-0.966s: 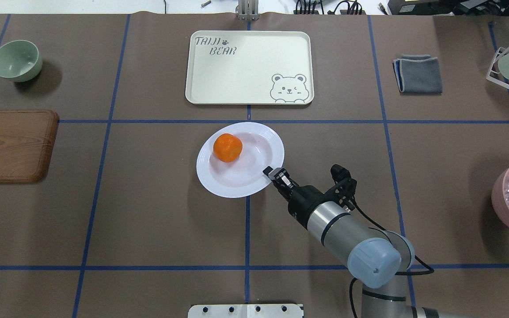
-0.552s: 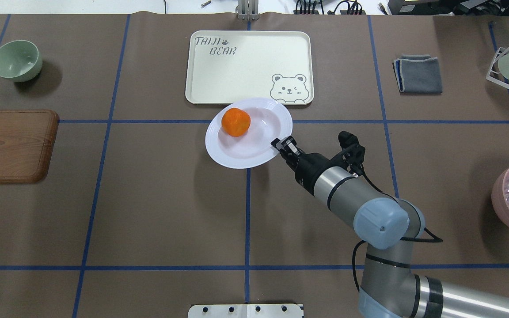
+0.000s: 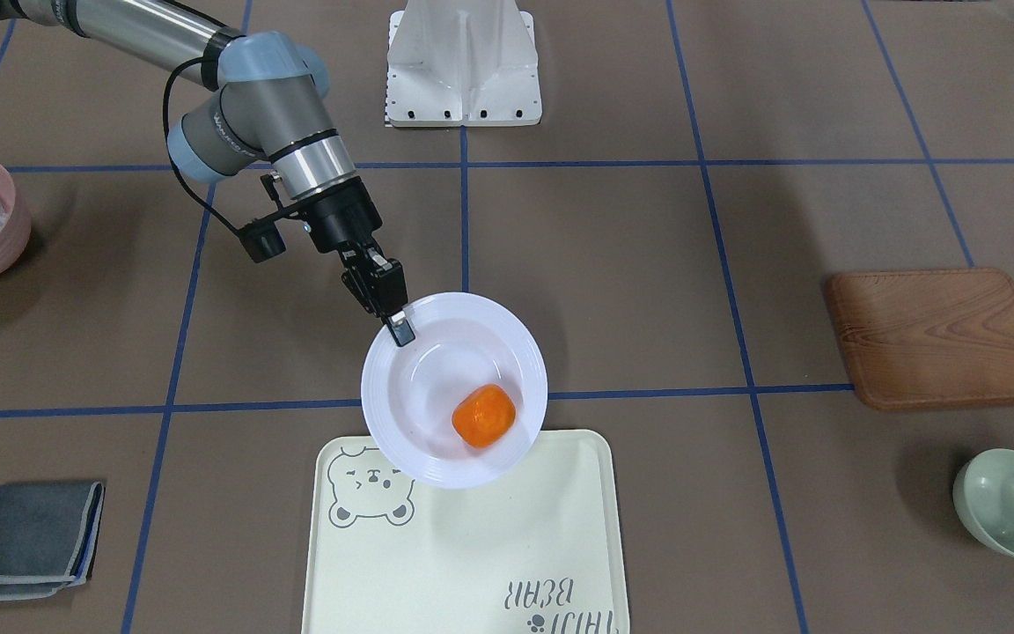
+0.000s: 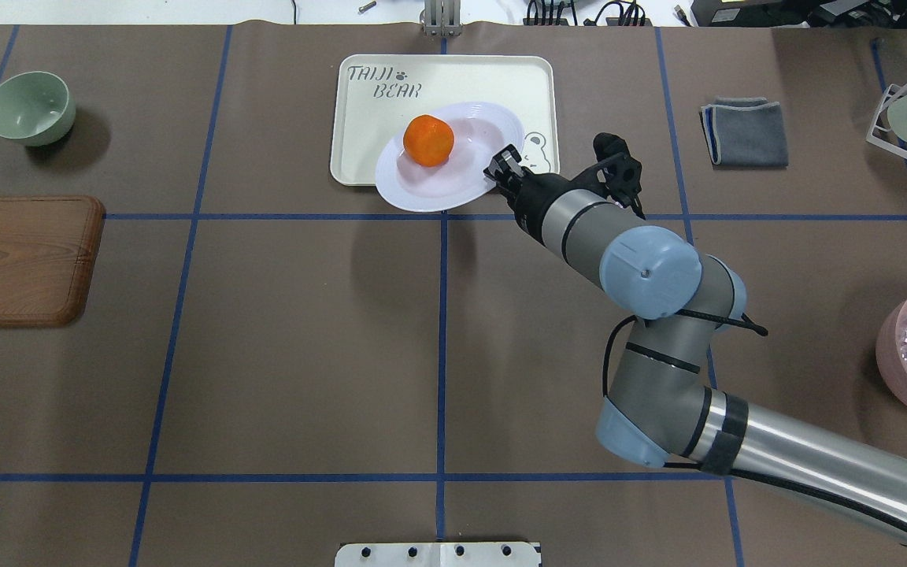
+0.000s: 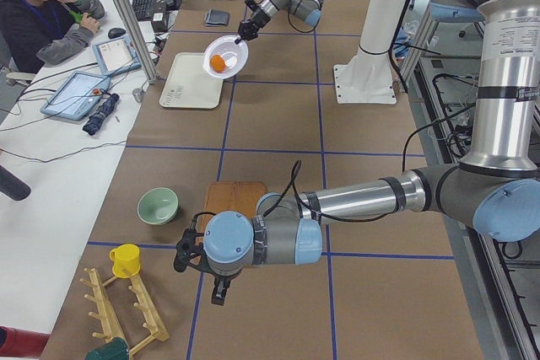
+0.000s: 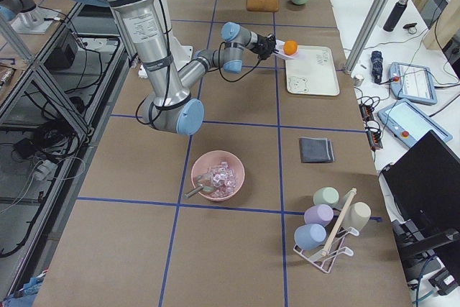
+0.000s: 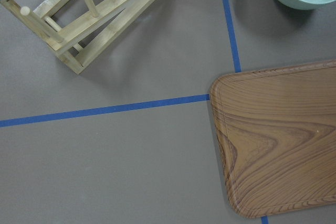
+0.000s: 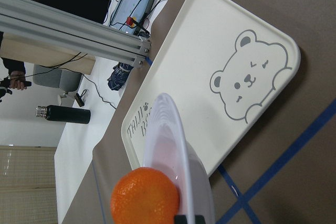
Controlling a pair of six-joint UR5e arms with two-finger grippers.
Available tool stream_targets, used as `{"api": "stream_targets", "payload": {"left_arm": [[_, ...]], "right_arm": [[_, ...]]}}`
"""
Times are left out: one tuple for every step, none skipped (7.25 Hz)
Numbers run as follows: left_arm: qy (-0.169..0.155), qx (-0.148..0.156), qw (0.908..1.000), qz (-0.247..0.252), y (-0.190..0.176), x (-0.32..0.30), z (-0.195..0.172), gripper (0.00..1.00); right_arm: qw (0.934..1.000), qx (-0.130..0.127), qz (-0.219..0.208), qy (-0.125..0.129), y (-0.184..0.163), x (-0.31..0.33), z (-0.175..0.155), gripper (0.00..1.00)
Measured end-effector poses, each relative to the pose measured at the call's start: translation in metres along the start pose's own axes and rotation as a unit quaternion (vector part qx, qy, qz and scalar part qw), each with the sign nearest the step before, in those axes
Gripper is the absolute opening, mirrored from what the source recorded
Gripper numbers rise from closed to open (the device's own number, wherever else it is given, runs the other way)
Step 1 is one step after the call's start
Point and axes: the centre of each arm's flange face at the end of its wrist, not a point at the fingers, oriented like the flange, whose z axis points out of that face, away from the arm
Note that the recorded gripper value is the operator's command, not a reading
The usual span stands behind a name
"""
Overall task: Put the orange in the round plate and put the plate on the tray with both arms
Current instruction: 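Carry the plate onto the cream bear tray and lower it with the right gripper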
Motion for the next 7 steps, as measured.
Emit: {"api": "stream_targets", "payload": {"left_arm": [[0.0,0.0,1.0,0.0,0.0,0.0,0.0,0.99],[0.0,0.0,1.0,0.0,0.0,0.0,0.0,0.99],[0.0,0.0,1.0,0.0,0.0,0.0,0.0,0.99],[0.0,0.0,1.0,0.0,0.0,0.0,0.0,0.99],[0.0,0.001,1.0,0.0,0.0,0.001,0.0,0.99],[0.0,0.001,1.0,0.001,0.0,0.001,-0.001,0.99],[0.0,0.001,1.0,0.001,-0.001,0.001,-0.001,0.99]], "right_arm": [[0.9999,0.009,0.002,0.01,-0.002,-0.014,0.03,0.0],[0.9996,0.018,0.003,0.021,-0.002,-0.026,0.058,0.0],[0.9992,0.026,0.005,0.031,0.0,-0.035,0.083,0.0],[0.9986,0.034,0.006,0.039,0.002,-0.042,0.106,0.0],[0.998,0.041,0.006,0.047,0.002,-0.045,0.125,0.0],[0.9975,0.047,0.006,0.053,-0.003,-0.048,0.141,0.0],[0.9972,0.048,0.008,0.056,-0.011,-0.054,0.151,0.0]]}}
